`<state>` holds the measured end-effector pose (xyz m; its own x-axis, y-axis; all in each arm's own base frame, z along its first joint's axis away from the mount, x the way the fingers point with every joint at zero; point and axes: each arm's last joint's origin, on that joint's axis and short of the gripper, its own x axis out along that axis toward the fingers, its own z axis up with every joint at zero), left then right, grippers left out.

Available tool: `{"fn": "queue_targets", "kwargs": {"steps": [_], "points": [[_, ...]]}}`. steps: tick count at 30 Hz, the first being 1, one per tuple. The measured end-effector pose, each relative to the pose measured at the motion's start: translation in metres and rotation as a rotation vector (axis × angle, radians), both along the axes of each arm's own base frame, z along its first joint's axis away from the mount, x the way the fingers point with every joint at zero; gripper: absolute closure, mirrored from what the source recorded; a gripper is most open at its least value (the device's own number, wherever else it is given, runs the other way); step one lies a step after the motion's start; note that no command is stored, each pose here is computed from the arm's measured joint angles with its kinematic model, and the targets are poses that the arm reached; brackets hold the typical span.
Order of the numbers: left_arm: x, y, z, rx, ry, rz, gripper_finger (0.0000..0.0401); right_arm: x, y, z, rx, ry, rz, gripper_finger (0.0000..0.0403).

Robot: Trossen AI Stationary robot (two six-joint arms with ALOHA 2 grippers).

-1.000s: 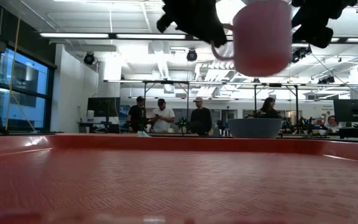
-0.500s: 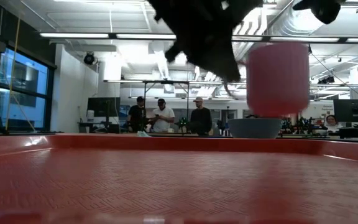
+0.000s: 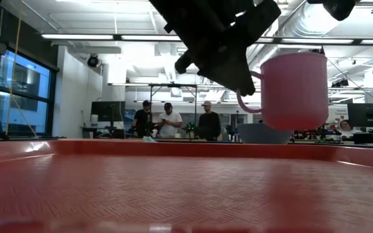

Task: Set up tray
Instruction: Put the pink mug on the top right of the red serving tray

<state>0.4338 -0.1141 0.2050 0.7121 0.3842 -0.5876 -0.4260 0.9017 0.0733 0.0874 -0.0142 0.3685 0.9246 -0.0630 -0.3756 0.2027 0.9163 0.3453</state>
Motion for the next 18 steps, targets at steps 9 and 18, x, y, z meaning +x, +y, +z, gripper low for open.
{"fn": "queue_targets", "kwargs": {"steps": [9,18], "points": [[0.010,0.007,-0.018,-0.036,0.008,-0.006,0.0342,0.000,0.000,0.000,0.005,-0.001,0.013,0.0237],[0.018,0.011,-0.032,-0.077,0.002,-0.038,0.0342,0.000,0.000,0.000,0.005,0.000,0.015,0.0237]]}}
